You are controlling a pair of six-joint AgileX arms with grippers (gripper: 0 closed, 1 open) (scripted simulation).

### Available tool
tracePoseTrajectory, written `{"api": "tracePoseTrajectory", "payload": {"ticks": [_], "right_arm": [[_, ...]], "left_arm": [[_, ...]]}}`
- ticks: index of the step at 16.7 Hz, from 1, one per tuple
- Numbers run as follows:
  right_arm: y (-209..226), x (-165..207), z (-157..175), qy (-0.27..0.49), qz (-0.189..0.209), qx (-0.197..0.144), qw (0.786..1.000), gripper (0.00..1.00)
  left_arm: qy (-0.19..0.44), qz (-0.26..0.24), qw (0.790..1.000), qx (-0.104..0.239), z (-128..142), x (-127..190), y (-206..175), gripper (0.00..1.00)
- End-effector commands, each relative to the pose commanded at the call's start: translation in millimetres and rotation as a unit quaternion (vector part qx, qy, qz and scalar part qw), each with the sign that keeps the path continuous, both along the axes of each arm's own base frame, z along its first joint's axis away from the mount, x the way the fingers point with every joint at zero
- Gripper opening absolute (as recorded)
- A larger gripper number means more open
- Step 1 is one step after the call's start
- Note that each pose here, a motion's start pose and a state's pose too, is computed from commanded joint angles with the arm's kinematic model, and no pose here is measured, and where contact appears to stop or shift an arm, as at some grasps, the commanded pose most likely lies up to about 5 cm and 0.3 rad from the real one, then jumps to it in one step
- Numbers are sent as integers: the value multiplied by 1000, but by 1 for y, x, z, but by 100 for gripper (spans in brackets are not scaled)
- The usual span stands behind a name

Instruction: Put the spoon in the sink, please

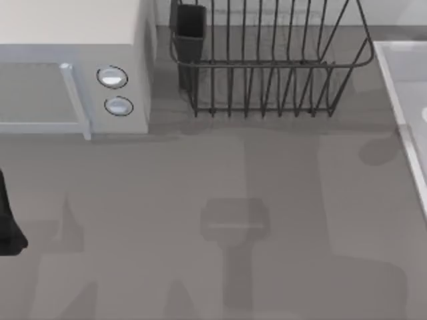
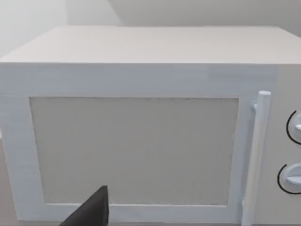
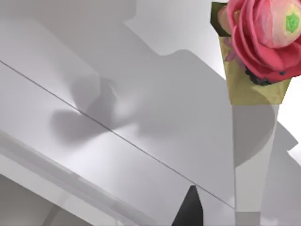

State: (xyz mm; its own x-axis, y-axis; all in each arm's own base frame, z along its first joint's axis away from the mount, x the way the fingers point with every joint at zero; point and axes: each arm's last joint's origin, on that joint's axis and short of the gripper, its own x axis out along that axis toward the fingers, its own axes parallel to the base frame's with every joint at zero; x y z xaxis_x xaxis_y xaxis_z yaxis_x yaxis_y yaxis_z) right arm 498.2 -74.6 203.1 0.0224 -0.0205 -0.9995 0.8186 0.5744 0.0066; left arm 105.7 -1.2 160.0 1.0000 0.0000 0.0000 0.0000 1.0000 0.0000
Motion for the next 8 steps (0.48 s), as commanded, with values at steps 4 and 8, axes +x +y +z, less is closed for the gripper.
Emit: {"api": "tracePoseTrajectory", "payload": {"ticks": [4, 8], "right_arm": [[-3, 0, 0, -3, -3, 0, 1000, 0], [1, 4, -10, -8, 3, -1, 1000, 0]], "left_arm": [[0, 0, 1000, 0, 0, 0, 0, 100], [0, 0, 1000, 0, 0, 0, 0, 100]]}}
